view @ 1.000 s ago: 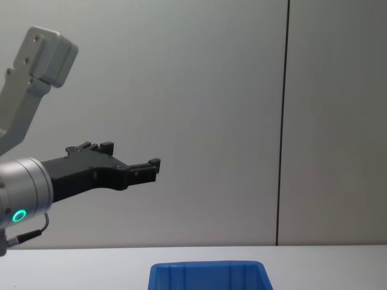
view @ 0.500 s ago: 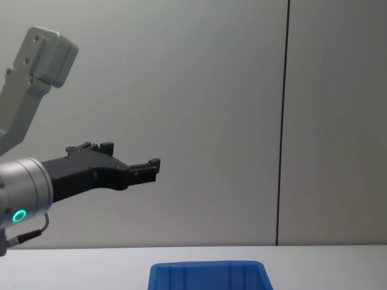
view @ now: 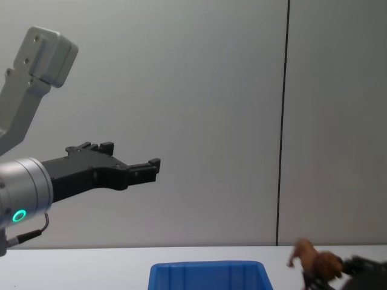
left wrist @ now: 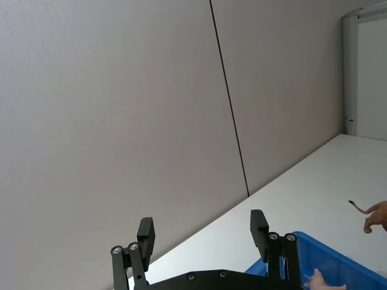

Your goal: Pick up the two dolls from the table and place them into the box.

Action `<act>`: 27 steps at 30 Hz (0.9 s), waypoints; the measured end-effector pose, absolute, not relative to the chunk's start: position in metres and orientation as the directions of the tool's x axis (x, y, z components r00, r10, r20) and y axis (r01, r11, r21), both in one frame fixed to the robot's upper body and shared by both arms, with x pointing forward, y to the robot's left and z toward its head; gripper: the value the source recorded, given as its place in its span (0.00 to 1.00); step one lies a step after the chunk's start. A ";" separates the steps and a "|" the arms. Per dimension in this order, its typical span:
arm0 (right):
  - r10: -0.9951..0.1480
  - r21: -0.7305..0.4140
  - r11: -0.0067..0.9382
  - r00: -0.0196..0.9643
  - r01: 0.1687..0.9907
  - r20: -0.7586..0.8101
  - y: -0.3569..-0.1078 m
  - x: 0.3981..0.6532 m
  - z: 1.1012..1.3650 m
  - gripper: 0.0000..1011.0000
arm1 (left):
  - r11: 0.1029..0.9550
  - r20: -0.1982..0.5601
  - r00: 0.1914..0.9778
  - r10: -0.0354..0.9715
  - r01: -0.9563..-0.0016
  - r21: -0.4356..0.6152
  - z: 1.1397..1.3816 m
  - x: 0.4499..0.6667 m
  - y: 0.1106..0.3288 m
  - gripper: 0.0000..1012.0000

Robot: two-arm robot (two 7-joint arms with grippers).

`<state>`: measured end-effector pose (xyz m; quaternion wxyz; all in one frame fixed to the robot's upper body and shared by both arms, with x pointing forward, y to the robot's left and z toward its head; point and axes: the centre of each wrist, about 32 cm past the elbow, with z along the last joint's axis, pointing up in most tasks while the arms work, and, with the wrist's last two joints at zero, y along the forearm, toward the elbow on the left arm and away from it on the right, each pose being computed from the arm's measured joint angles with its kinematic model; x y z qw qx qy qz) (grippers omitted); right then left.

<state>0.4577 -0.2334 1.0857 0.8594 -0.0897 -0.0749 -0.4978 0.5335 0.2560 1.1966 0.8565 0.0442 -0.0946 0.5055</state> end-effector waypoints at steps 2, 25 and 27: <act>-0.832 -0.058 0.512 0.511 0.857 0.217 -0.229 0.458 1.092 0.42 | 0.485 0.207 0.471 0.857 -0.874 -0.020 1.197 0.534 0.256 0.99; -0.745 -0.043 0.638 0.630 0.769 0.218 -0.187 0.482 1.101 0.74 | 0.485 0.207 0.471 0.857 -0.874 -0.020 1.197 0.534 0.256 0.99; -0.750 -0.047 0.632 0.625 0.774 0.217 -0.186 0.483 1.100 0.81 | 0.485 0.207 0.471 0.857 -0.874 -0.020 1.197 0.534 0.256 0.99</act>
